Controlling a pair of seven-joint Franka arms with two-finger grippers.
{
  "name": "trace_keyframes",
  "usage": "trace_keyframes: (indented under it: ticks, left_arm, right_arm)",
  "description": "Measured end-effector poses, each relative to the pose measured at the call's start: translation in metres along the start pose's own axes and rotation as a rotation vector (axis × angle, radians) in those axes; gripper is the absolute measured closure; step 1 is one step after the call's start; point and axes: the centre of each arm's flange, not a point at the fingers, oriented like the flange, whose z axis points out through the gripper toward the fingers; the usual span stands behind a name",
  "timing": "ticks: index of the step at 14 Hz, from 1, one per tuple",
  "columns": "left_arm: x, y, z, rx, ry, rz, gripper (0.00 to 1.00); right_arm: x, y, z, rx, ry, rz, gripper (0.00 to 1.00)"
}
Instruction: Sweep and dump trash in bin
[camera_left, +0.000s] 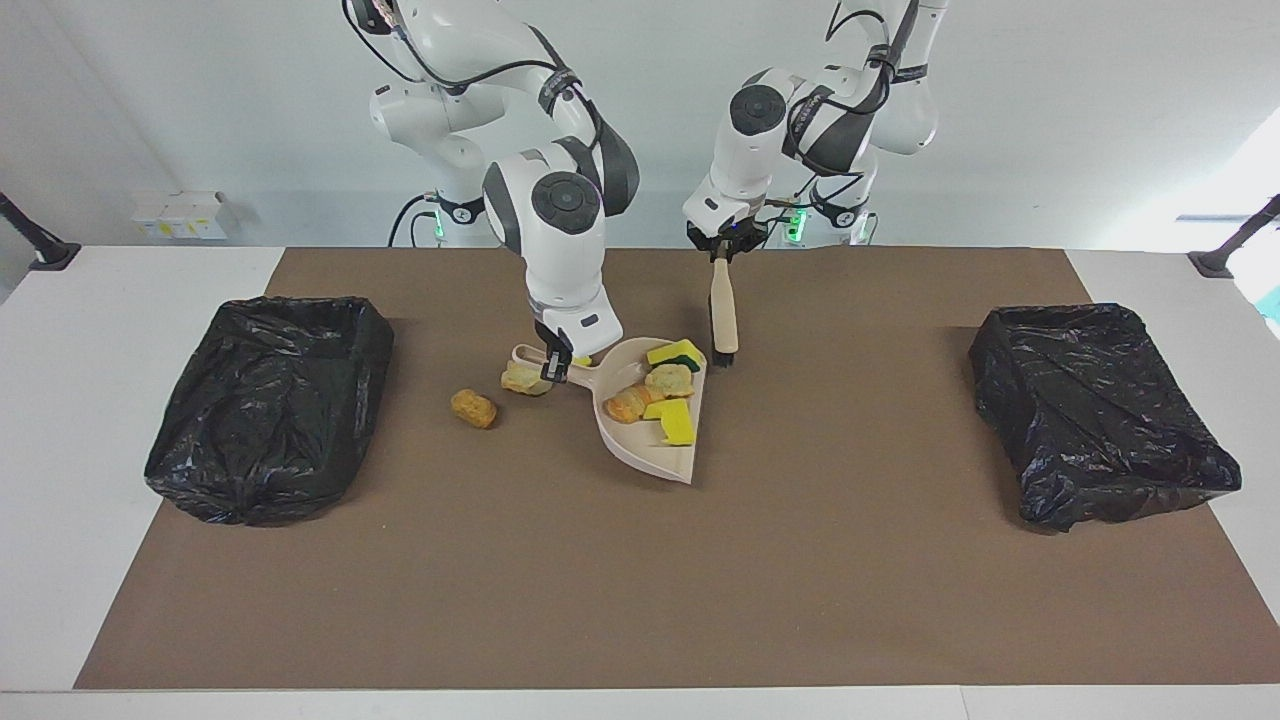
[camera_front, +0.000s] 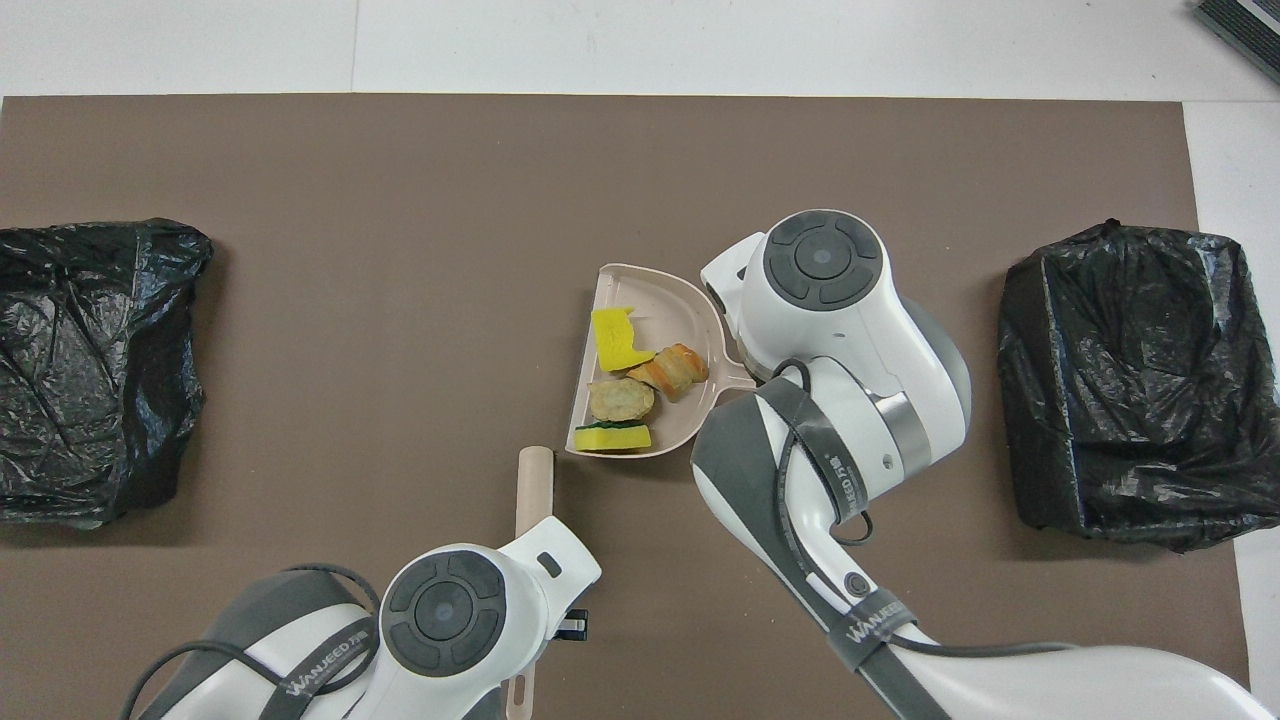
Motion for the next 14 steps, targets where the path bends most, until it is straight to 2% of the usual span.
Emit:
trace_keyframes:
  ticks: [2,4,14]
  left_arm:
    - [0.000,0.012,0.011,-0.013,0.028,0.008,0.74]
    - [-0.002,0.024,0.029,-0.004,0.024,-0.006,0.74]
    - [-0.004,0.036,0.043,-0.007,0.036,-0.053,0.74]
  right_arm:
    - [-0.026,0.015,-0.003,-0.002,0.007,-0.052,0.69]
    - [-0.060,0.029,-0.009,-0.001,0.012,-0.103,0.69]
    - [-0.279,0.085,-0.028,0.051,0.031,-0.336,0.69]
